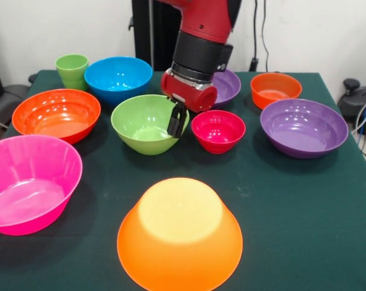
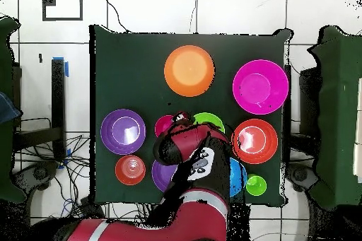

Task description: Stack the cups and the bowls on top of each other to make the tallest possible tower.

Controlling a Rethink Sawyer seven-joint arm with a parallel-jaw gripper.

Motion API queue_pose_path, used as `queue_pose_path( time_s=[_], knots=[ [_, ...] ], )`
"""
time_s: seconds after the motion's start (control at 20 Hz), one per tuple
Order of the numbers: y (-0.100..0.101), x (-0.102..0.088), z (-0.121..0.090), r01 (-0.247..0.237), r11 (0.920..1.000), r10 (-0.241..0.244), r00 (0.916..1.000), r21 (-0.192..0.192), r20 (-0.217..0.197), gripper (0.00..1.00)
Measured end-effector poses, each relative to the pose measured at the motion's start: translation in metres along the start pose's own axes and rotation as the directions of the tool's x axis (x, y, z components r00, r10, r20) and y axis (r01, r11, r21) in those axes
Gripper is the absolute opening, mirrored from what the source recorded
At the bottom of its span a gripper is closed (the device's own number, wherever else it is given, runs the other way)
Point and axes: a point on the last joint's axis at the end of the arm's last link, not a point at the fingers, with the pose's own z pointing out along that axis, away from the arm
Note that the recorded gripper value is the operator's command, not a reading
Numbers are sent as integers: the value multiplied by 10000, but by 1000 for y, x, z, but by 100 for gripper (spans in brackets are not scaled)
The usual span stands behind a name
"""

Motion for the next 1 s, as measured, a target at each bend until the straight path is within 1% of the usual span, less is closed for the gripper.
queue_pose_path(
  time_s=[0.15, 0.25, 0.3, 0.45, 0.5, 0.65, 0.8, 0.95, 1.0],
  knots=[
    [2, 0, 1, -4, 9999, 4, 10000, 110, -17, 0],
    [6, 0, 3, 0, 9998, 1, 10000, 218, -26, 0],
    [12, 1, 6, 7, 9995, -5, 10000, 316, -41, 0],
    [17, 3, 8, 36, 9991, -33, 10000, 424, -67, 0],
    [19, 3, 9, 46, 9989, -43, 10000, 460, -76, 100],
    [24, 4, 13, 87, 9986, -83, 9999, 528, -87, 100],
    [28, 2, 20, 57, 9975, -50, 9999, 703, -103, 100],
    [34, -9, 34, -45, 9959, 52, 10000, 908, -72, 100],
    [34, -10, 35, -63, 9958, 70, 10000, 917, -66, 100]
  ],
)
